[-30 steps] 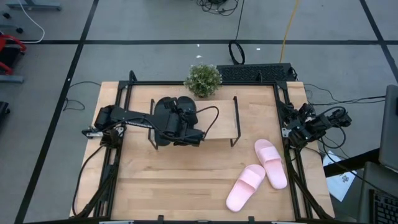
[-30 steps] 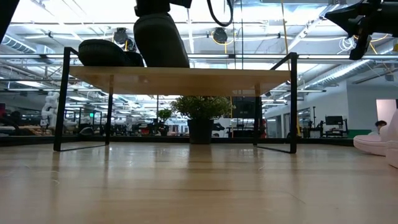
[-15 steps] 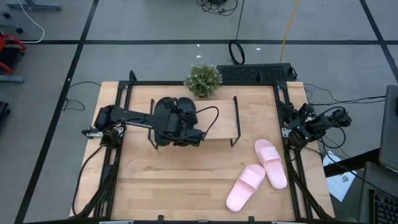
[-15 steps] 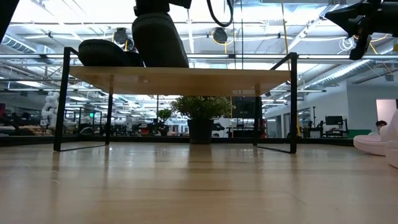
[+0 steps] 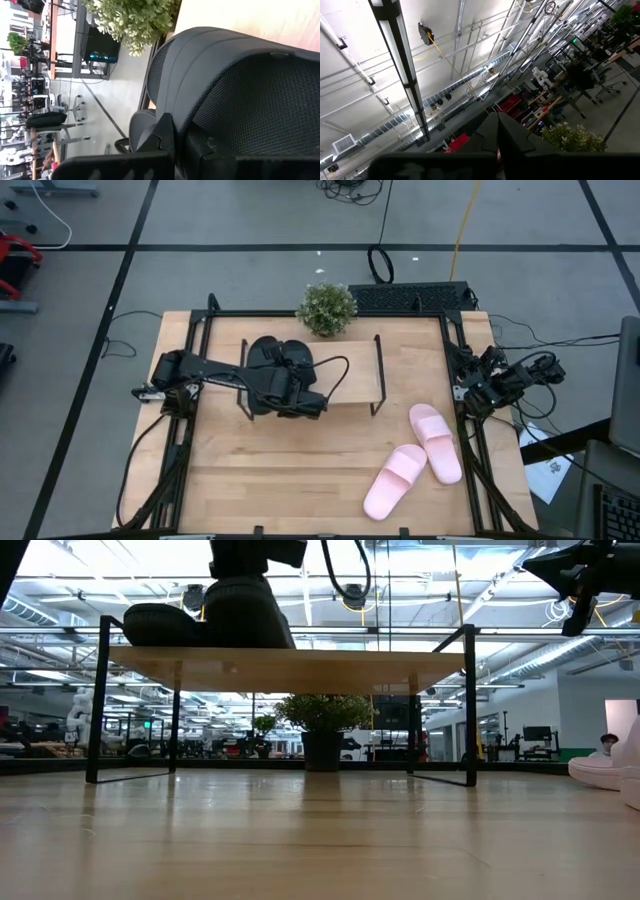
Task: Pick and place slides into the shelf
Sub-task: Put the black slide on the shelf
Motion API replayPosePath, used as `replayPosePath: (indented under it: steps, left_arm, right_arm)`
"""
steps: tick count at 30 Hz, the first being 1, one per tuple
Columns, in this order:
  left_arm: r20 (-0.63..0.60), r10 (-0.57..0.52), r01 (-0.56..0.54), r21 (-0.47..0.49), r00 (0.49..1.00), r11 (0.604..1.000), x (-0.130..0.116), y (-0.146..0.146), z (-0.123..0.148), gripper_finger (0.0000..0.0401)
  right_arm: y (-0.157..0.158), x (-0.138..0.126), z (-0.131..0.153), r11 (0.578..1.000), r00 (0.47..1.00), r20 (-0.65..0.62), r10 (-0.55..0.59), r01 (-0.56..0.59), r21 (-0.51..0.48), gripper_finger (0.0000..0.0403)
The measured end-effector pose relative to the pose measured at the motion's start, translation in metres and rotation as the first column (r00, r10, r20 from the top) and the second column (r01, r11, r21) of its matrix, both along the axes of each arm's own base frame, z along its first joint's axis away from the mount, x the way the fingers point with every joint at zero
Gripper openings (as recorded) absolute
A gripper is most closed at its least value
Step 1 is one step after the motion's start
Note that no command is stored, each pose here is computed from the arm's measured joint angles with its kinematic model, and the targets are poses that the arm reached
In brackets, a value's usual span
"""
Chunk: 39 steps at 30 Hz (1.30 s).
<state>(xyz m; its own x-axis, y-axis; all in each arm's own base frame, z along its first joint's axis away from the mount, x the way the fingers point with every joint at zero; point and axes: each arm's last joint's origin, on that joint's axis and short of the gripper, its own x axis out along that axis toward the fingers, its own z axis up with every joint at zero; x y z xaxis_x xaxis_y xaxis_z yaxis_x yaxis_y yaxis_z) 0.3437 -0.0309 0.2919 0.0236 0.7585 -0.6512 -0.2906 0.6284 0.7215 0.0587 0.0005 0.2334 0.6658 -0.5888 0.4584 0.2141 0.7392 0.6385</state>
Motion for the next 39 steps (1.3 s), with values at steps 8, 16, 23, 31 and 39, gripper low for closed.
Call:
replayPosePath:
  steps: [8,16,23,31,39]
  left_arm:
    - [0.009,0.011,-0.011,0.003,1.000,1.000,-0.0003,0.0001,-0.0008,0.0000]
    - [-0.015,0.001,-0.001,-0.022,1.000,1.000,-0.0005,0.0004,-0.0014,0.0004]
    - [-0.013,0.009,-0.009,-0.045,1.000,0.999,-0.0006,0.0001,-0.0019,0.0045]
    - [-0.018,0.007,-0.008,-0.051,1.000,0.999,-0.0007,0.0000,-0.0020,0.0083]
    - [-0.022,0.005,-0.006,-0.049,1.000,0.999,-0.0008,0.0003,-0.0020,0.0085]
  right_arm:
    - [0.0000,0.0000,0.0000,1.000,1.000,0.000,0.000,0.000,0.000,0.0000]
    - [0.0000,0.0000,0.0000,1.000,1.000,0.000,0.000,0.000,0.000,0.0000]
    - [0.0000,0.0000,0.0000,1.000,1.000,0.000,0.000,0.000,0.000,0.0000]
    - [0.0000,0.0000,0.0000,1.000,1.000,0.000,0.000,0.000,0.000,0.0000]
    - [0.0000,0.0000,0.0000,1.000,1.000,0.000,0.000,0.000,0.000,0.0000]
